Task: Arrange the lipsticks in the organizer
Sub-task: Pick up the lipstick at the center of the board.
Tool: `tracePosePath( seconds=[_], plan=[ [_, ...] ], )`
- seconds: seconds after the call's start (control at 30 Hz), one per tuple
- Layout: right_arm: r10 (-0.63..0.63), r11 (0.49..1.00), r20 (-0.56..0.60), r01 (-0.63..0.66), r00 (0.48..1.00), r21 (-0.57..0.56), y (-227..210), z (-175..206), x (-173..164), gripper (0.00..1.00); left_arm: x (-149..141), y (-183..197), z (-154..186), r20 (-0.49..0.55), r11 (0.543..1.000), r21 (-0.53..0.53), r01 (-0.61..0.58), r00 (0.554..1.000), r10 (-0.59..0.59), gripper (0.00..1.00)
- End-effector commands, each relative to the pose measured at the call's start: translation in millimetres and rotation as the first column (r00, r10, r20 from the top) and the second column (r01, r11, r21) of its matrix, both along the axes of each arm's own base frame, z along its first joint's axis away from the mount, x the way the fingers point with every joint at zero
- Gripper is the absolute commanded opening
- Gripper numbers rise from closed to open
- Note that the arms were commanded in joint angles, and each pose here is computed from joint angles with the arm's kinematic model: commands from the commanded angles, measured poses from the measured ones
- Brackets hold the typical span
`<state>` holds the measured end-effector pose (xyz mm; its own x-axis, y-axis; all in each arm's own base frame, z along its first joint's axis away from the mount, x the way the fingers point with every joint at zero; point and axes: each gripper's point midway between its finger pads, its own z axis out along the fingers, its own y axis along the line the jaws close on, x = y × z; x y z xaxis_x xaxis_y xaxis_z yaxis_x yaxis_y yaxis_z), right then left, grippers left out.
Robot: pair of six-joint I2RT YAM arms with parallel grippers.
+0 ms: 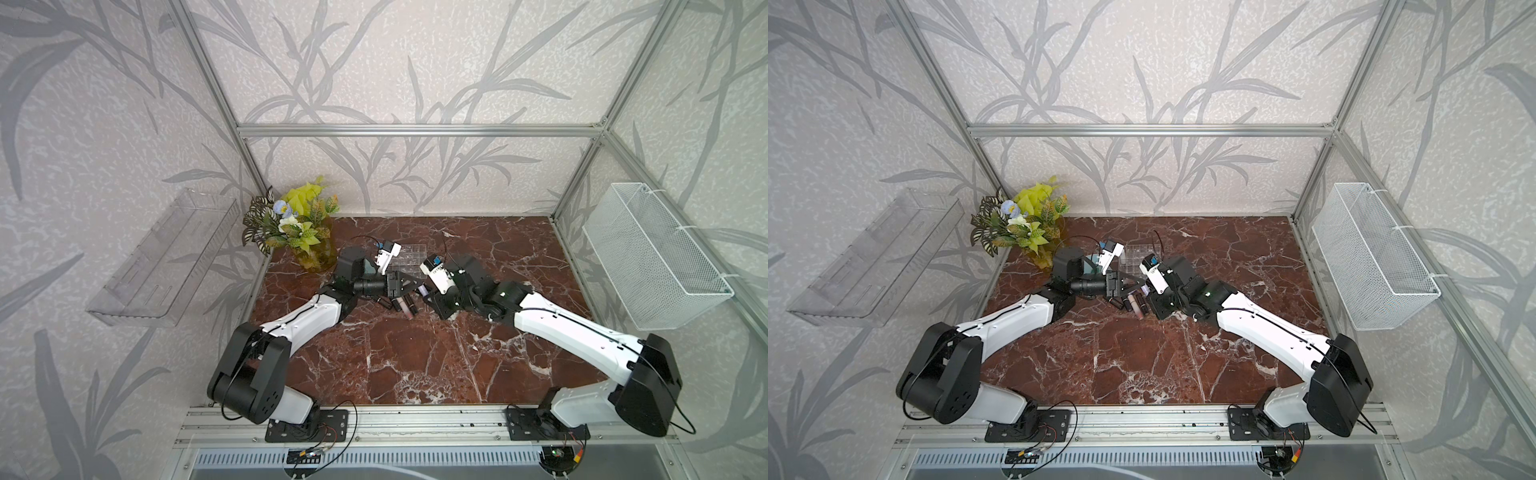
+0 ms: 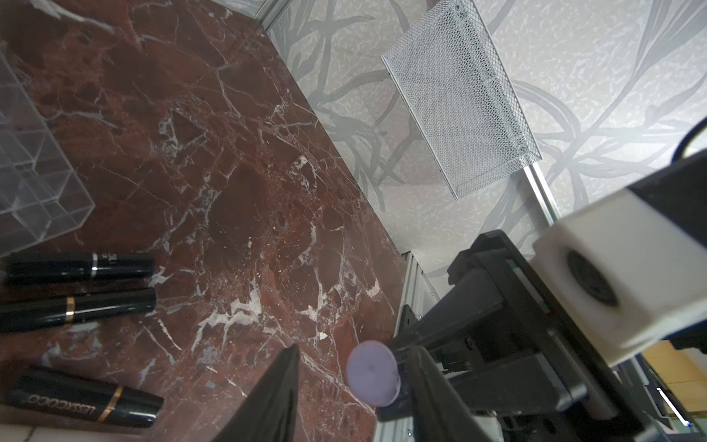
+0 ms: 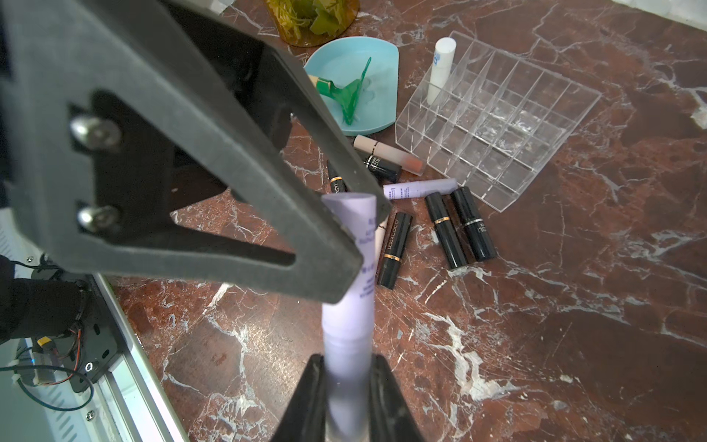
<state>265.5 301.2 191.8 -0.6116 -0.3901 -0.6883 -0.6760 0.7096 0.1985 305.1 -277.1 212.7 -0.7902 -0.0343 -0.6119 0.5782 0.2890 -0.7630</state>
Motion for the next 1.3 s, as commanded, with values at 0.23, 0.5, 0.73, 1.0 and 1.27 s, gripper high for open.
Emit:
tracePosePath(
  seconds=[0.23,0.5,0.73,1.0,1.27],
  plan=[
    [0.011,0.999,0.017,-0.012,1.0,0.032,9.5,13.5,3.3,0.16,-3.9,-11.9,19.1,0.049,0.998,-0.039,0.053,0.998,-0.051,0.31],
    [0.009,1.0,0.016,-0.009,1.0,0.023,7.7,9.9,3.0,0.16,-5.2,-13.5,17.6,0.05,0.998,-0.035,0.06,0.997,-0.058,0.31],
    [-0.018,1.0,0.021,0.018,1.0,-0.002,3.8,3.5,7.2,0.25,-1.7,-11.7,14.8,0.062,0.999,-0.015,0.035,0.997,-0.034,0.18],
    [-0.116,0.993,0.107,0.113,0.987,0.037,-10.8,12.8,16.8,0.77,60.0,18.5,6.5,0.232,0.93,0.198,-0.311,0.936,0.264,0.15],
    [-0.179,0.982,0.145,0.166,0.973,0.095,-16.3,18.5,23.2,0.82,137.3,45.0,-2.4,0.476,0.699,0.345,-0.627,0.758,0.445,0.15]
  ],
)
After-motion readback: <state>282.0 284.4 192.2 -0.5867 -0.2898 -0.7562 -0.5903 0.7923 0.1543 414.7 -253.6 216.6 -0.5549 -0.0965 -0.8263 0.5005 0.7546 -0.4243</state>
